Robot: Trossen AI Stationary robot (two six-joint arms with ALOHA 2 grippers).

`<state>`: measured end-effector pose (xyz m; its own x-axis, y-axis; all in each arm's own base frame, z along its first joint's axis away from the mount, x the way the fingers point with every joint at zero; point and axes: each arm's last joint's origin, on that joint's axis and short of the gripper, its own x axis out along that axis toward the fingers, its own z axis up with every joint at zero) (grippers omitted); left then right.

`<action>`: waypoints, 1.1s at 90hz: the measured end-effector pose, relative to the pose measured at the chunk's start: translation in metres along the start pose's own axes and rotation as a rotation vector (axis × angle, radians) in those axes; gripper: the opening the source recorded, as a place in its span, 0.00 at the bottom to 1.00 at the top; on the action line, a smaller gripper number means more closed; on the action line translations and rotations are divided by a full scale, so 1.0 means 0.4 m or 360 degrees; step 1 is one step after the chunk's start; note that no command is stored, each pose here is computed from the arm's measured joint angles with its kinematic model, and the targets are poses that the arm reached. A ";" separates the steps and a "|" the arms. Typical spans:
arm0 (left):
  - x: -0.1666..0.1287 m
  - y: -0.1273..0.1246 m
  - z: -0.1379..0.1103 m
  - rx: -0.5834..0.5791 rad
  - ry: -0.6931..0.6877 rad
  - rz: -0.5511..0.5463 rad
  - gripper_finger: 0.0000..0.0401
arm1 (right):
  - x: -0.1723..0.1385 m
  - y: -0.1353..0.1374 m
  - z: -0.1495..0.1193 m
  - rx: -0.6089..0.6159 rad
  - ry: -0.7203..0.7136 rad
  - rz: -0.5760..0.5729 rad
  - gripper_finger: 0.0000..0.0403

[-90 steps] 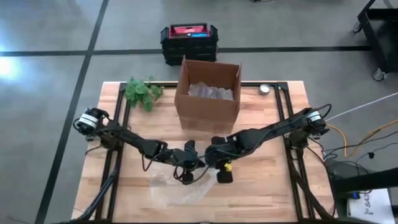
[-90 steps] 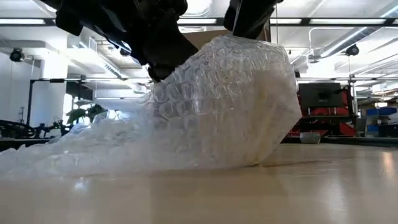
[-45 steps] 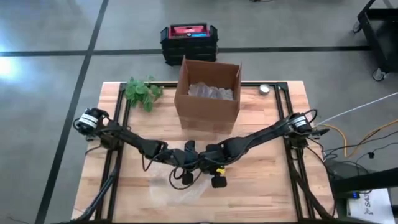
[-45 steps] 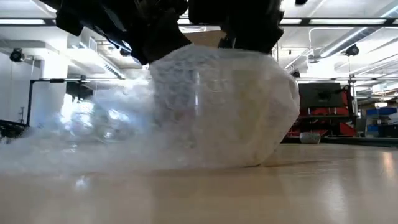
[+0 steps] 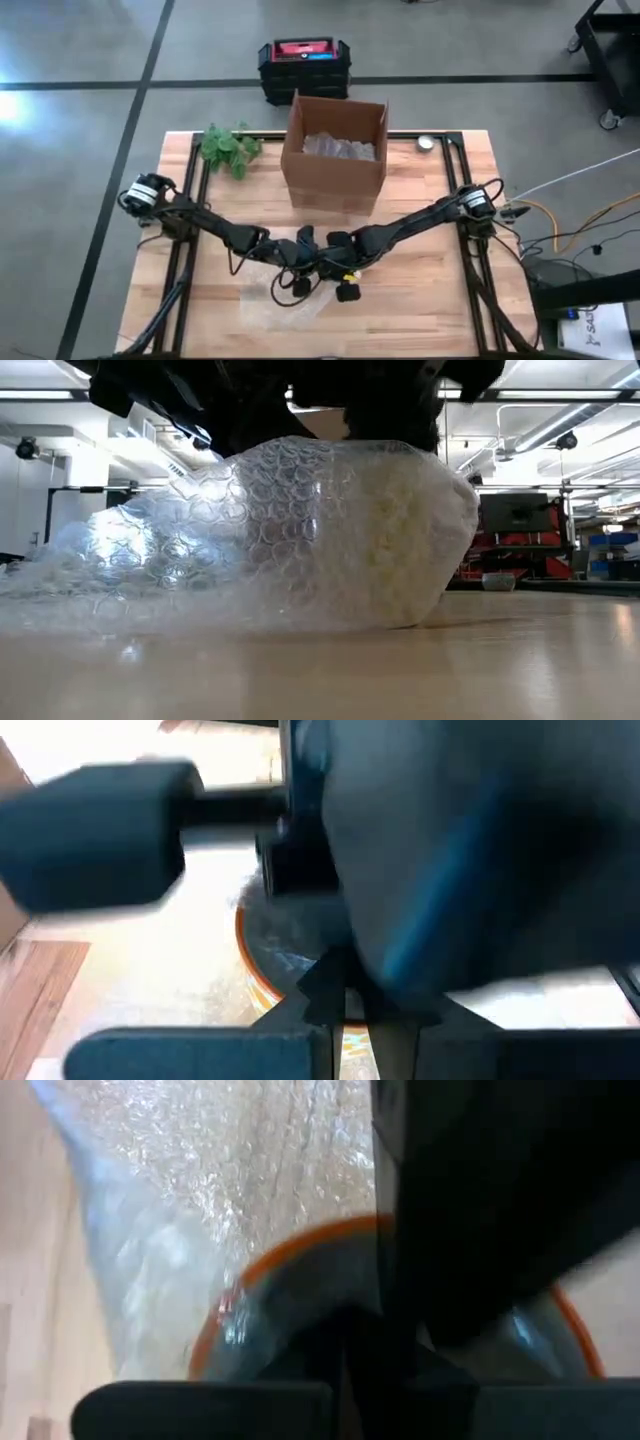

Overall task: Wrap mug
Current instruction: Wrap the yellow cup in bubble wrap

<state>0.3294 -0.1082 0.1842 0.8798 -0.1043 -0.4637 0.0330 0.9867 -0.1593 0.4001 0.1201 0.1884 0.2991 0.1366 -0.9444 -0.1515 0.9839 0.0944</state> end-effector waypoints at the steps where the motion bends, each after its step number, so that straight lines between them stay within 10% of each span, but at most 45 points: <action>1: 0.000 0.000 0.000 0.0000 0.0000 0.0000 0.05 | -0.009 0.001 0.002 0.0001 -0.0012 0.0002 0.01; 26: -0.001 -0.001 0.001 -0.0002 0.0002 -0.0015 0.05 | -0.142 0.011 -0.008 -0.0003 -0.0126 -0.0015 0.01; 99: 0.000 -0.002 0.001 -0.0002 0.0002 -0.0030 0.05 | 0.051 -0.006 -0.025 0.0014 -0.0021 -0.0130 0.01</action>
<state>0.3296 -0.1088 0.1846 0.8785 -0.1227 -0.4617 0.0486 0.9844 -0.1691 0.3972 0.1192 0.1656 0.3226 0.0576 -0.9448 -0.1181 0.9928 0.0202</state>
